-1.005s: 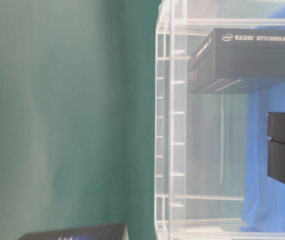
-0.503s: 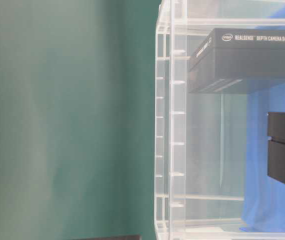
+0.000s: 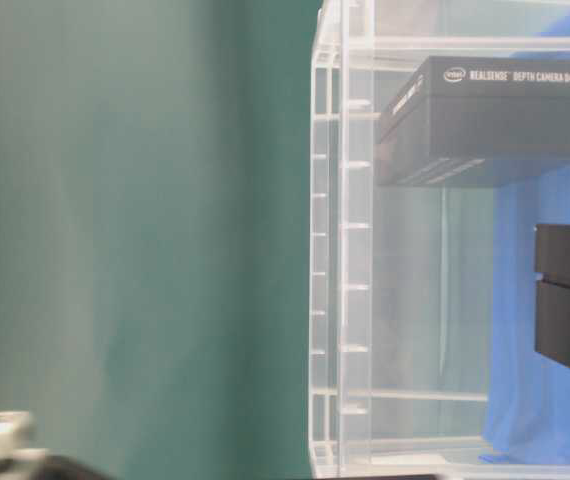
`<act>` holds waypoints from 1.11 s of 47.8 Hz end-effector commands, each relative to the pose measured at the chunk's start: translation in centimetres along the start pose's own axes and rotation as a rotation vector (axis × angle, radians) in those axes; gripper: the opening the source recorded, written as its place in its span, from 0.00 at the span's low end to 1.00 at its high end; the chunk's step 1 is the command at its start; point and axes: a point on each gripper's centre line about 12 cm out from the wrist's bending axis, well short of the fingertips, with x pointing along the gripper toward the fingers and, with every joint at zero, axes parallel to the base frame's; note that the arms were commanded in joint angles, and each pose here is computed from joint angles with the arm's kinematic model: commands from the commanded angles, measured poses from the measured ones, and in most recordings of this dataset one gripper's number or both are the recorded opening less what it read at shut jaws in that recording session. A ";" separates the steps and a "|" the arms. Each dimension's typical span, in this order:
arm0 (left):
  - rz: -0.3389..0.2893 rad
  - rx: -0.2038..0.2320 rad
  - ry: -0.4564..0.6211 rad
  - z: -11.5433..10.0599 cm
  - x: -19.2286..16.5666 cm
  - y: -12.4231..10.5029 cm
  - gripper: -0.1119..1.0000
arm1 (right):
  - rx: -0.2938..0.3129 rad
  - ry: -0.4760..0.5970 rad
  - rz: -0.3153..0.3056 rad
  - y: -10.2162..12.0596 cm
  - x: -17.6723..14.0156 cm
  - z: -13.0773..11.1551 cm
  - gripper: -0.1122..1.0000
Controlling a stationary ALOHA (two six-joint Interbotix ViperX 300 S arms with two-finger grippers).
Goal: Take the box out of the case with the left arm.
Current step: 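Lower the box beside the first box and open the left gripper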
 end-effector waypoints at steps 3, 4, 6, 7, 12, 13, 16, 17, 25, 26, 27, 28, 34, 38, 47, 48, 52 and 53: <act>-0.040 0.006 0.009 -0.4 1.5 0.4 0.67 | 0.001 -0.011 -0.001 -0.1 -0.2 0.2 0.10; -0.039 0.004 0.009 -0.4 1.9 0.5 0.67 | 0.001 -0.011 -0.001 -0.1 -0.2 0.2 0.10; -0.037 -0.002 0.009 -0.4 2.4 0.7 0.67 | 0.000 -0.009 -0.002 -0.1 -0.1 0.1 0.10; -0.033 -0.004 0.008 -0.4 2.7 0.8 0.67 | 0.000 -0.009 -0.002 -0.1 -0.1 0.1 0.10; -0.014 -0.005 0.004 -0.4 4.0 1.3 0.67 | 0.000 -0.006 -0.002 -0.1 0.0 0.1 0.10; -0.011 -0.004 0.003 -0.4 4.3 1.4 0.67 | 0.000 -0.005 -0.002 0.0 0.0 0.1 0.10; 0.001 0.000 -0.001 -0.5 5.3 1.5 0.67 | 0.000 -0.005 -0.002 -0.1 0.0 0.1 0.10; 0.005 0.002 -0.003 -0.5 5.7 1.6 0.67 | 0.000 -0.003 -0.001 0.0 0.0 0.0 0.10; -0.005 0.012 0.005 -1.0 9.1 1.4 0.67 | -0.001 0.000 -0.003 0.0 0.2 0.0 0.10; -0.006 0.013 0.006 -1.0 9.4 1.4 0.67 | -0.001 0.001 -0.004 0.0 0.2 0.0 0.10; -0.006 0.014 0.006 -1.1 9.7 1.3 0.67 | -0.001 0.000 -0.003 0.0 0.1 0.0 0.10; -0.009 0.014 0.008 -1.1 9.9 1.2 0.67 | -0.001 0.001 -0.004 0.0 0.2 0.0 0.10; 0.001 0.014 0.009 -1.4 11.1 1.0 0.67 | 0.000 0.001 -0.004 0.0 0.2 0.0 0.10; 0.008 0.007 0.009 -1.2 11.3 1.0 0.67 | 0.000 0.001 -0.002 0.0 0.2 0.0 0.10; 0.006 -0.003 0.008 -0.7 11.3 1.2 0.67 | 0.000 0.001 -0.002 0.0 0.2 0.0 0.10; 0.006 -0.001 0.008 -0.7 11.3 1.2 0.67 | 0.000 0.001 -0.004 0.0 0.2 0.0 0.10; 0.005 -0.001 0.009 -0.7 11.3 1.1 0.67 | 0.000 0.001 -0.002 0.0 0.2 0.0 0.10; 0.003 -0.001 0.009 -0.7 11.3 1.1 0.67 | 0.000 0.001 -0.004 0.0 0.2 0.0 0.10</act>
